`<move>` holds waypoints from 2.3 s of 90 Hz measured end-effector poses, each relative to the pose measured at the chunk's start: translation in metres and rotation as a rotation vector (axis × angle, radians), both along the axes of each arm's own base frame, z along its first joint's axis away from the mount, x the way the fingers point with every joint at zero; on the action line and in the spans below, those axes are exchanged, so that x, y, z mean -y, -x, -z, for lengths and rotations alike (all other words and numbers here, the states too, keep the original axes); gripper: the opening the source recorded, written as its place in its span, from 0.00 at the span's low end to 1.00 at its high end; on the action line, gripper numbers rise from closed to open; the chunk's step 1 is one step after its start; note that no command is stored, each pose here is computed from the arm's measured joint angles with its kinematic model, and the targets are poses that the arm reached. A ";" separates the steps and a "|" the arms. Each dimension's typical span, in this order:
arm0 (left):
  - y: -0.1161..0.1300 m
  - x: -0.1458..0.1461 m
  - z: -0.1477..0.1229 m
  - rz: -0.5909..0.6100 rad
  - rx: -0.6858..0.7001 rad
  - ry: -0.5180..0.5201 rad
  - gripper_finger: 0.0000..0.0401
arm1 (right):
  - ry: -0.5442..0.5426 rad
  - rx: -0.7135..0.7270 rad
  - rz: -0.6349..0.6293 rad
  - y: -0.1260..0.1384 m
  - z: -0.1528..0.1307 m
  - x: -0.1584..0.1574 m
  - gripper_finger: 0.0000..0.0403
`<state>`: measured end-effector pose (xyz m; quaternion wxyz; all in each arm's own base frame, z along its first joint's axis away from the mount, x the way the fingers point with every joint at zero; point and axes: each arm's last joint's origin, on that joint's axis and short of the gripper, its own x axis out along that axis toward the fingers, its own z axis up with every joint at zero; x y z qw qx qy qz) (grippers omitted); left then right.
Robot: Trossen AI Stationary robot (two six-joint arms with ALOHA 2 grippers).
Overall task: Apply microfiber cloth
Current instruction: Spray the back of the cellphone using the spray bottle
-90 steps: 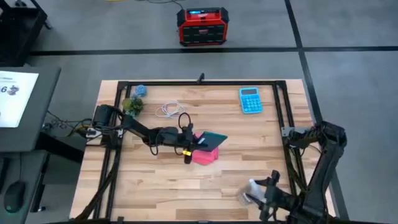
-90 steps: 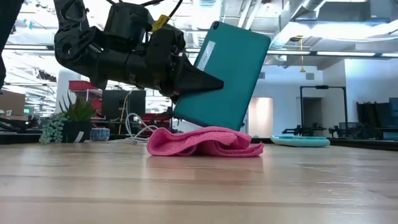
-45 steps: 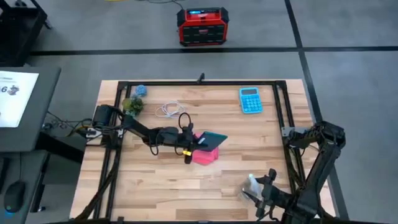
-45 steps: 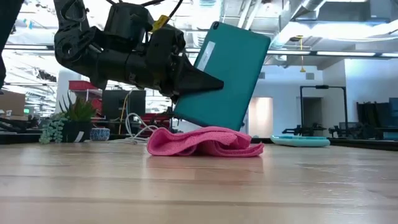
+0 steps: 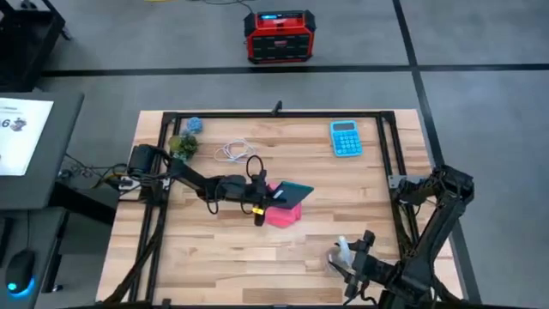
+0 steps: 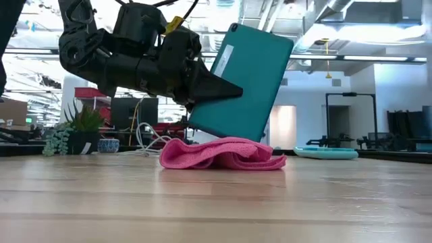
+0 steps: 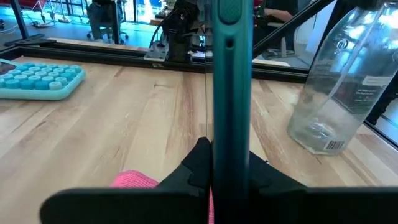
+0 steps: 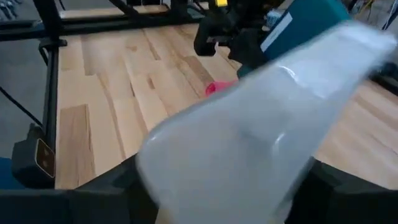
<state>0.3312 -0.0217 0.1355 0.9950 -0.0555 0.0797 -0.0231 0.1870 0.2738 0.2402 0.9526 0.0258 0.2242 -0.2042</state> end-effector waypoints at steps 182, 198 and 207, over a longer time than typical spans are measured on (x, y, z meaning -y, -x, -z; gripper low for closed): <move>0.000 0.001 -0.002 0.007 0.014 0.027 0.02 | 0.002 -0.043 -0.062 -0.005 -0.020 0.020 0.64; 0.000 0.002 -0.002 0.011 0.014 0.028 0.02 | -0.029 -0.028 -0.043 -0.007 -0.021 0.020 0.64; 0.000 0.002 -0.002 0.012 0.014 0.025 0.02 | -0.045 -0.017 -0.038 -0.009 -0.021 0.020 0.64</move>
